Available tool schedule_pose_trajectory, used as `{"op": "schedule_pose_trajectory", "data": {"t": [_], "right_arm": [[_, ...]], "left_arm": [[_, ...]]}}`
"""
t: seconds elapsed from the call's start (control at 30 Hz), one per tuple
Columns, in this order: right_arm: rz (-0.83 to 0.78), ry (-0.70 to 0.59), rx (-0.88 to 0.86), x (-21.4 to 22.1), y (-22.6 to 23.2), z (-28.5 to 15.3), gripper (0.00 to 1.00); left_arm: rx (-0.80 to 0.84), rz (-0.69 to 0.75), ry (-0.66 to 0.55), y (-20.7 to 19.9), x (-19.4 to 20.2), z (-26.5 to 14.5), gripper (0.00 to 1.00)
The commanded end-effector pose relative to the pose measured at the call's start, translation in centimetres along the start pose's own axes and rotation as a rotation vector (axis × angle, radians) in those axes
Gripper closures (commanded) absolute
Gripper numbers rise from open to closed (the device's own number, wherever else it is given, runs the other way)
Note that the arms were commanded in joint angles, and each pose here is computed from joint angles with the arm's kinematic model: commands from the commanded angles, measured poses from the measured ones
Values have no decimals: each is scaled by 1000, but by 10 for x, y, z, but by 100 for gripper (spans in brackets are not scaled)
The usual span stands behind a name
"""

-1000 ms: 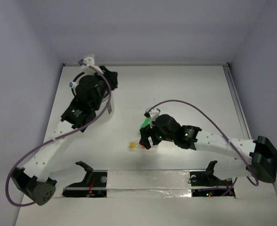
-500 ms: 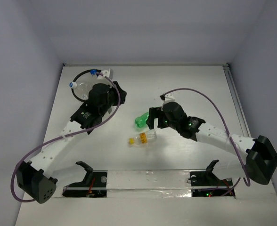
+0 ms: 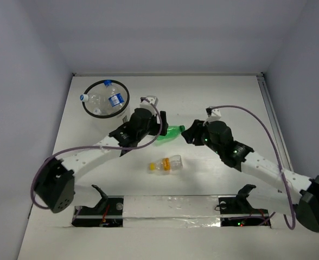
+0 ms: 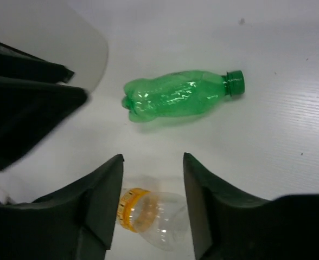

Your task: Put the plastic bottles in the bin

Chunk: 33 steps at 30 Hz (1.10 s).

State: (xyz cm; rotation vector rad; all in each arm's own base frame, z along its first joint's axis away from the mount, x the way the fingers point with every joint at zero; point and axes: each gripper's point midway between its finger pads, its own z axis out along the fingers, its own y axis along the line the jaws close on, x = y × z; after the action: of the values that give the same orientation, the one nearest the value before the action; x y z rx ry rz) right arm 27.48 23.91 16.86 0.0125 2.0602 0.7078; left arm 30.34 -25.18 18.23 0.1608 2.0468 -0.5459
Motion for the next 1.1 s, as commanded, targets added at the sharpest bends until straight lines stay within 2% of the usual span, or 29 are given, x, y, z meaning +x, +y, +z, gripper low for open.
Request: {"op": "schedule_pose_trajectory", "data": {"t": [0.0,0.07,0.1,0.13,0.17,0.2,0.3,0.37,0.4,0.43,0.47,0.6,0.67,0.7,0.77,0.9,1.0,1.07], "right_arm": [[43,-79,-28,-13,2,-20,51],[78,-108,-35,-11,-5,-35,51],[91,-132,-29,-13,-9,-41,49],[98,-136,-27,-9,-13,-45,46],[103,-154,-45,-12,-12,-55,43],[93,-153,-64,-12,-10,-58,35],[69,-133,-62,-10,-10,-62,23],[62,-133,-67,-10,-9,-63,20],[55,-131,-71,-10,-9,-63,16],[50,-129,-72,-9,-9,-63,15],[47,-126,-73,-9,-9,-63,14],[40,-130,-88,-9,-7,-66,10],[40,-132,-98,-10,-6,-68,10],[33,-128,-109,-9,-4,-69,10],[13,-120,-120,-5,-5,-70,15],[-48,-78,-221,5,9,-75,34],[-76,-44,-271,9,19,-76,51],[-100,-16,-286,11,24,-73,51]], "left_arm": [[78,123,-20,-23,-10,31,23],[82,219,-25,-31,-20,45,23],[70,261,28,-27,-5,61,23],[80,288,15,-33,-14,67,23],[112,345,33,-37,-11,72,23],[112,376,72,-35,2,84,23],[132,455,120,-39,8,100,22],[142,484,141,-42,7,106,21],[131,515,208,-34,26,113,21],[143,530,212,-41,24,117,21],[131,545,272,-34,41,123,21],[141,574,384,-29,75,132,21],[134,576,399,-26,81,136,22],[127,579,419,-22,89,140,24],[74,592,414,-13,88,145,35],[49,587,385,-13,82,151,65],[42,568,334,-18,65,149,76],[38,547,288,-22,53,146,82]]}}
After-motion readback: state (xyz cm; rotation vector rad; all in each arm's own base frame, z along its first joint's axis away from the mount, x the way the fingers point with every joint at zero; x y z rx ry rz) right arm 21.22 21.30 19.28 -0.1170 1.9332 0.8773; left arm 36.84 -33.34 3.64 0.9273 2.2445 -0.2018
